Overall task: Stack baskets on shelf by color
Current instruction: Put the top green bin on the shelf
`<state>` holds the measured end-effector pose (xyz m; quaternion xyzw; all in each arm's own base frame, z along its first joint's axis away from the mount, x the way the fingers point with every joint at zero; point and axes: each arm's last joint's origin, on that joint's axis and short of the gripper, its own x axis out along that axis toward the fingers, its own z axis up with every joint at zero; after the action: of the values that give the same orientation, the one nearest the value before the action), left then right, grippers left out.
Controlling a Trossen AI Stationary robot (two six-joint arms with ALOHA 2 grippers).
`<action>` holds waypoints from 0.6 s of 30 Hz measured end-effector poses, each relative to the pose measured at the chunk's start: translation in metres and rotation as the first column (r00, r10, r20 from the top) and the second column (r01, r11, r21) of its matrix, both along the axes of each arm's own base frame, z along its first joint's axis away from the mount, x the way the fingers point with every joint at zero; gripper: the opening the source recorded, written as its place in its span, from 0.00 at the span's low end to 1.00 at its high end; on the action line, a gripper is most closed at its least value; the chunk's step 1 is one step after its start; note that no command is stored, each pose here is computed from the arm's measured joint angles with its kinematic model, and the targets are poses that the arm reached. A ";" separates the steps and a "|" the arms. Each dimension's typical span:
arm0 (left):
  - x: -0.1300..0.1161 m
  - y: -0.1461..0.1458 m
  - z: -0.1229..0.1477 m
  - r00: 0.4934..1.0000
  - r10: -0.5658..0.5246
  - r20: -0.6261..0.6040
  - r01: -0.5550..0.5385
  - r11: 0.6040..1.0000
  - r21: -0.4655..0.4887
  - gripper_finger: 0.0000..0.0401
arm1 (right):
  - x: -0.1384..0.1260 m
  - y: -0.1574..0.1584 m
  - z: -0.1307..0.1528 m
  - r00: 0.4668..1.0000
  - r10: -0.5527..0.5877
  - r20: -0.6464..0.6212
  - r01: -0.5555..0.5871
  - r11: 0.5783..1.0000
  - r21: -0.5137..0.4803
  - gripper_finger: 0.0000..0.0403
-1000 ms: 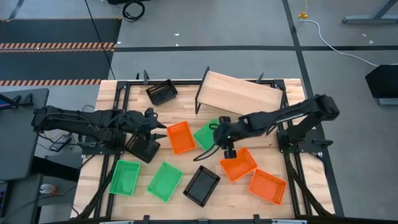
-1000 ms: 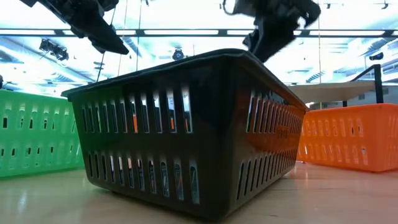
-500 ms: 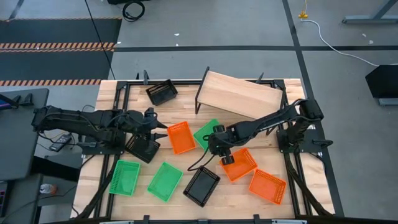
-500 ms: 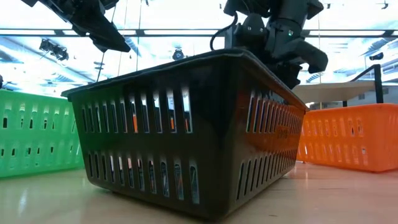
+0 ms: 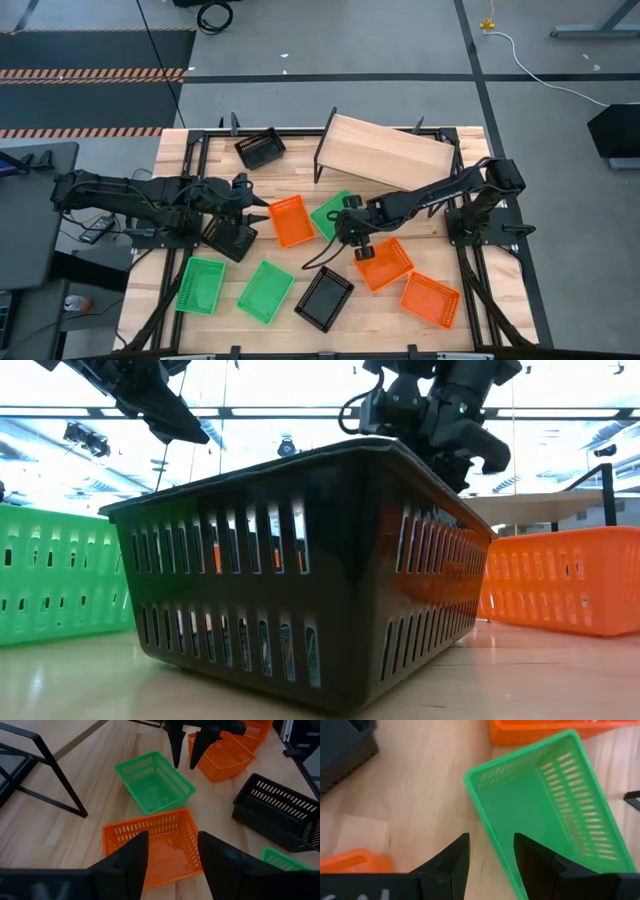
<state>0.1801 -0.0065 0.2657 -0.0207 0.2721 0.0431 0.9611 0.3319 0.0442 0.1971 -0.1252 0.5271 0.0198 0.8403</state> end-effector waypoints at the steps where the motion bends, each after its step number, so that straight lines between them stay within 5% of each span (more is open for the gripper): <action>1: 0.000 0.000 0.000 1.000 0.000 0.000 0.000 1.000 0.000 0.44 | -0.001 -0.001 -0.002 1.000 -0.004 -0.005 0.004 1.000 0.000 0.40; 18: 0.000 0.000 0.000 1.000 0.000 0.000 0.000 1.000 0.000 0.43 | 0.001 -0.014 -0.004 0.999 -0.053 0.010 0.052 0.999 0.007 0.40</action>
<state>0.1801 -0.0065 0.2657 -0.0208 0.2721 0.0431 0.9611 0.3333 0.0297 0.1935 -0.1085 0.5258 -0.0011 0.8437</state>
